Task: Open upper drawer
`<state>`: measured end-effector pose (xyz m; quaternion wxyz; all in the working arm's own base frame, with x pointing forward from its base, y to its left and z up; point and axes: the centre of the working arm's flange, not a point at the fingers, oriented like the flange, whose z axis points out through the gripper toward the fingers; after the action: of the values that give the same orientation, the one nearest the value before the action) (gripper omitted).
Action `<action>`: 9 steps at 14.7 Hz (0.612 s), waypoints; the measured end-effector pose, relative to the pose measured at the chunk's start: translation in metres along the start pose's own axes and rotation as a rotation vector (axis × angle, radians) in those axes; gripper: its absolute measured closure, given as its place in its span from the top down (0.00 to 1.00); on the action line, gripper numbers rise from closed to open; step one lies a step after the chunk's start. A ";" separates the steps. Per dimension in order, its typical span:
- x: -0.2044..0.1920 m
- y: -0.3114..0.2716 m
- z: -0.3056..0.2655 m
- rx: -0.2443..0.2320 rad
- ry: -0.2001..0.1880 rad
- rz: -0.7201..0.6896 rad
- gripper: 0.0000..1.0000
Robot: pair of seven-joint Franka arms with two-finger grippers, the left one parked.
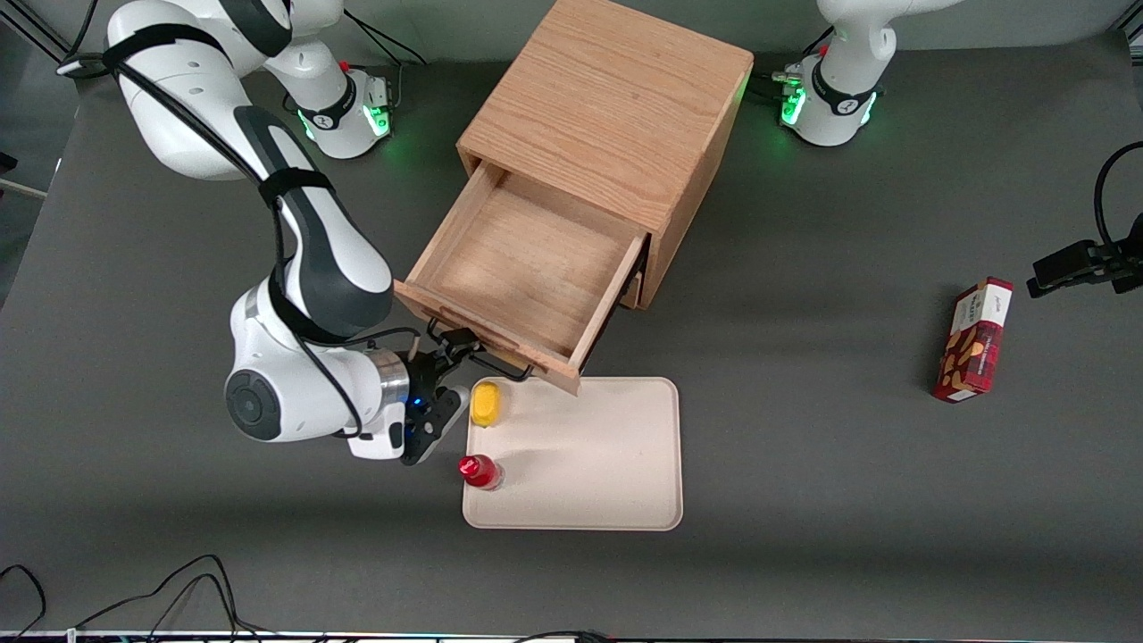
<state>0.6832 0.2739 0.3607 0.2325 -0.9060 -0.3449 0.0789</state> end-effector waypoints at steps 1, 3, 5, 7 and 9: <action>-0.001 0.004 -0.007 -0.002 0.010 0.004 1.00; -0.003 0.006 -0.020 -0.005 0.016 0.006 1.00; -0.003 0.007 -0.026 -0.010 0.019 0.006 1.00; -0.003 0.007 -0.040 -0.026 0.040 0.005 1.00; -0.013 0.003 -0.067 -0.052 0.021 0.006 1.00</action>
<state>0.6960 0.2386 0.4177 0.2123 -0.9135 -0.3417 0.0613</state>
